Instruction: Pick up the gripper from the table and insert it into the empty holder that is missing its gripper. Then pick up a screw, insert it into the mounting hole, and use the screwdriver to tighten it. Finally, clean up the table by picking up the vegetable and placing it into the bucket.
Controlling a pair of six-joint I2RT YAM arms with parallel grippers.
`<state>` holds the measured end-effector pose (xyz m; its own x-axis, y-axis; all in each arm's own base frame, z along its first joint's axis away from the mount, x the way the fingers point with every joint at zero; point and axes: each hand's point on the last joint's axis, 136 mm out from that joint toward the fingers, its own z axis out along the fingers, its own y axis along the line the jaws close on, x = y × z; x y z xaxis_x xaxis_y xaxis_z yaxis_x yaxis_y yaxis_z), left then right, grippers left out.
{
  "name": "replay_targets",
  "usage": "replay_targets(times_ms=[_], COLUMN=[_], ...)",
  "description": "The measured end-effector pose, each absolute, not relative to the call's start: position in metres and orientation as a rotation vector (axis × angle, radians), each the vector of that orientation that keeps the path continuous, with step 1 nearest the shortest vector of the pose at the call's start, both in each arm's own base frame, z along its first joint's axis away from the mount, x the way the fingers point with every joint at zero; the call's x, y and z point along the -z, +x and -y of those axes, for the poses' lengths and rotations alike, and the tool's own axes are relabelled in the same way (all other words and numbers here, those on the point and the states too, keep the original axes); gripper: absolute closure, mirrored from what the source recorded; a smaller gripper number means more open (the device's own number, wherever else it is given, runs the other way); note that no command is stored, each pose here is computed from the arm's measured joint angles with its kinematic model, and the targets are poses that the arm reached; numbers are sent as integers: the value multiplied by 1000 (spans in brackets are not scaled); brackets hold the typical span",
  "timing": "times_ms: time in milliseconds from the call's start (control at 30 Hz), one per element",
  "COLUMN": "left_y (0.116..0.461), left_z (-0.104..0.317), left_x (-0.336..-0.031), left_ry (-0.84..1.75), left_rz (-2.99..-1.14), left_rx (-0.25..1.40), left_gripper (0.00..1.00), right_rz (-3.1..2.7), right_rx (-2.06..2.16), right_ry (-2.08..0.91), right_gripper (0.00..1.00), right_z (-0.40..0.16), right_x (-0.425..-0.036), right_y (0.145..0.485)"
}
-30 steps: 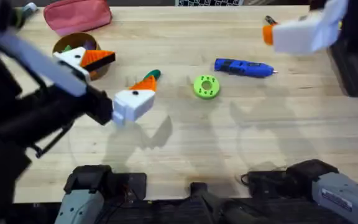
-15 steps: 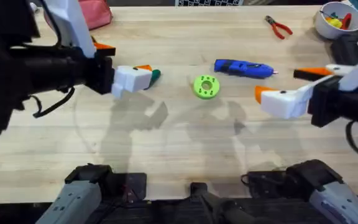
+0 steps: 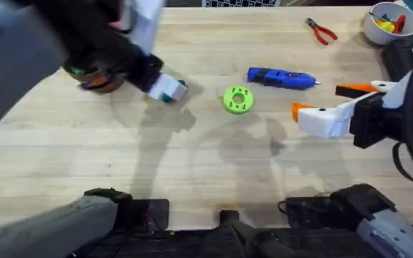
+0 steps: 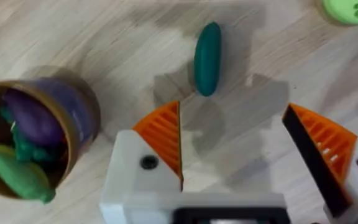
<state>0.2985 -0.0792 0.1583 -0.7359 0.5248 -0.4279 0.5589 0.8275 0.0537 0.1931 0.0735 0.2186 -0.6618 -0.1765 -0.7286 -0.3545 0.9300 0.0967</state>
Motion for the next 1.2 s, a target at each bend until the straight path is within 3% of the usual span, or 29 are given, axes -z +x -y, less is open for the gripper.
replay_targets(times_ms=[300, 533, 1067, 1200], left_y=[339, 365, 347, 347], left_z=[79, 82, 86, 88], left_x=[-99, -77, -35, -33], left_ry=[820, 841, 910, 912], left_rz=[-2794, -2814, -2956, -2961], left_rx=[-48, -85, -33, -15], left_gripper=[15, 15, 7, 65], right_rz=[-2304, -2304, -2304, -2304], right_rx=[-295, -295, -295, -295], right_ry=[-374, -374, -374, -374], right_gripper=[8, 8, 8, 8], right_z=[-74, -74, -74, -74], right_x=[-219, -219, -219, -219], right_y=[193, 193, 193, 193])
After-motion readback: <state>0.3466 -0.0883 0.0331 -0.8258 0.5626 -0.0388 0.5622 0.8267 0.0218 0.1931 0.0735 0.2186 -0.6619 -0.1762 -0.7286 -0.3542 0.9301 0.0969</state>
